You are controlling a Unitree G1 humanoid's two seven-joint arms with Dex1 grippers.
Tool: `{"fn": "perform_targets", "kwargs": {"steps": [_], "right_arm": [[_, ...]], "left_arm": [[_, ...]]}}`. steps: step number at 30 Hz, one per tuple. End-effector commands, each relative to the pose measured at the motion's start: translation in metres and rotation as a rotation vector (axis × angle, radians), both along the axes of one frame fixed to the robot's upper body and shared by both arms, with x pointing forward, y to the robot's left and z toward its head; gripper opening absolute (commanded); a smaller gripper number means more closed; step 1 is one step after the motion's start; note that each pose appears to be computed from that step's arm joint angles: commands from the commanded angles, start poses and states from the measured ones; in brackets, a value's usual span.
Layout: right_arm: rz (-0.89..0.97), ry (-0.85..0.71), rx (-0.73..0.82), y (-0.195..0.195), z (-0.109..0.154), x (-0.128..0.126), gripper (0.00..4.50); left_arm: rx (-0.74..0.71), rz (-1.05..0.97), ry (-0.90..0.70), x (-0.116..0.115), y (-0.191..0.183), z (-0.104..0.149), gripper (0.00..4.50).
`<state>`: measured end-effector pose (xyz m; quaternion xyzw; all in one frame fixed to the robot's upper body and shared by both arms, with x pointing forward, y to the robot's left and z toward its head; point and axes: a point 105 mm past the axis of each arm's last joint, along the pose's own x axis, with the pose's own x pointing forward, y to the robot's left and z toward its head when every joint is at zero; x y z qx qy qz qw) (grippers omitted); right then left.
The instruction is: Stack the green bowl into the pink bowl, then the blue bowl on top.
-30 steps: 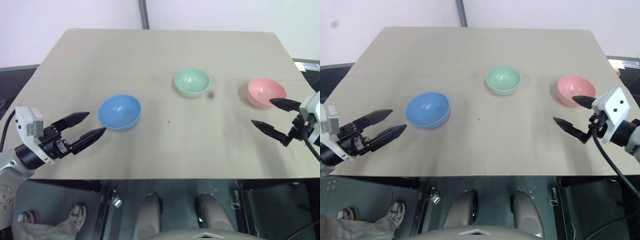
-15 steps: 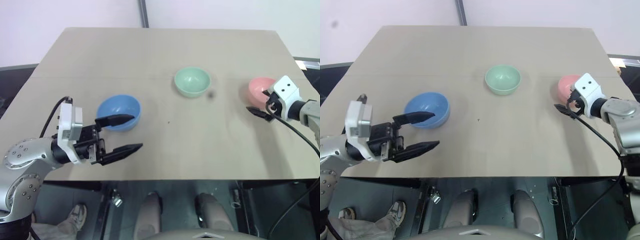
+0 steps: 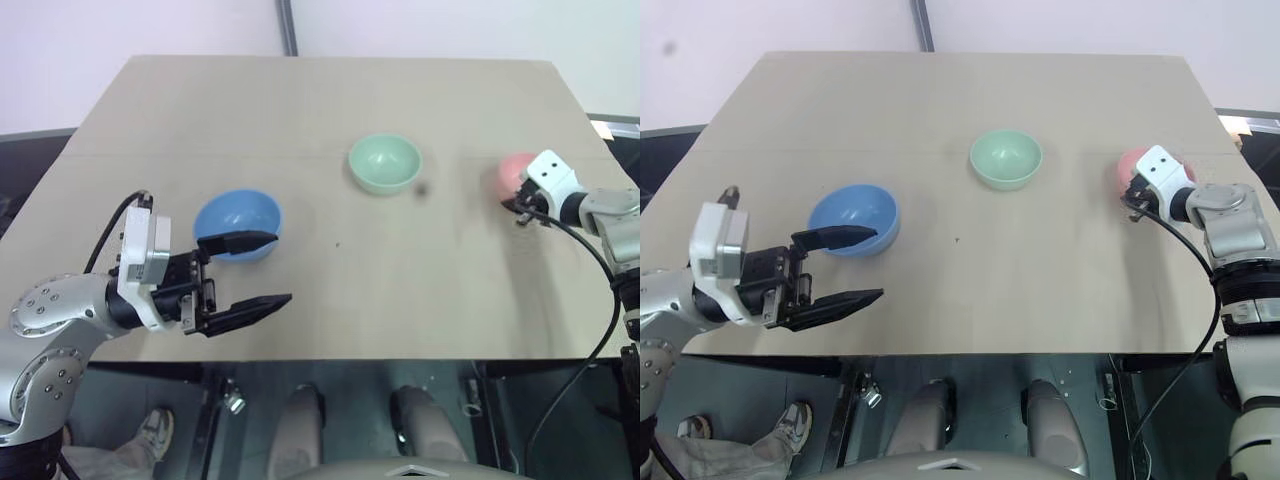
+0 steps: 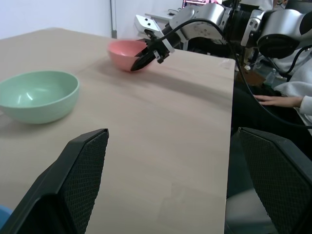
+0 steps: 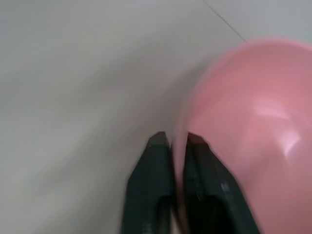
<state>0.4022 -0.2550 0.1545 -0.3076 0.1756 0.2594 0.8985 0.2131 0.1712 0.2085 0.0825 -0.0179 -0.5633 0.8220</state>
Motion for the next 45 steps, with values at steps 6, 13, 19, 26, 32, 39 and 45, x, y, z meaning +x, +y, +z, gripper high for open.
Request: {"fn": "perform_targets", "kwargs": {"steps": [6, 13, 19, 26, 32, 39, 45], "right_arm": [[0.345, -0.079, 0.055, 0.069, 0.034, -0.047, 0.07], [0.465, -0.077, 0.114, 0.126, 0.034, -0.086, 0.07], [0.552, -0.081, 0.15, 0.169, 0.019, -0.101, 0.07], [0.602, -0.102, 0.155, 0.201, 0.01, -0.097, 0.07], [0.738, -0.075, 0.151, 0.224, 0.009, -0.114, 0.07], [0.803, -0.126, 0.048, 0.239, -0.001, -0.11, 1.86], [0.826, -0.156, 0.344, 0.232, 0.07, -0.114, 2.62]], "left_arm": [[-0.066, 0.025, -0.046, -0.004, 0.002, 0.008, 4.5], [-0.081, 0.078, -0.026, -0.005, 0.012, 0.0, 4.5], [-0.098, 0.132, -0.025, -0.004, 0.022, -0.003, 4.5], [-0.091, 0.172, -0.031, -0.008, 0.029, -0.002, 4.5], [-0.09, 0.194, -0.037, -0.009, 0.031, -0.003, 4.5], [-0.092, 0.203, -0.049, -0.007, 0.029, -0.003, 4.5], [-0.1, 0.219, -0.054, -0.004, 0.03, -0.003, 4.5]]}}
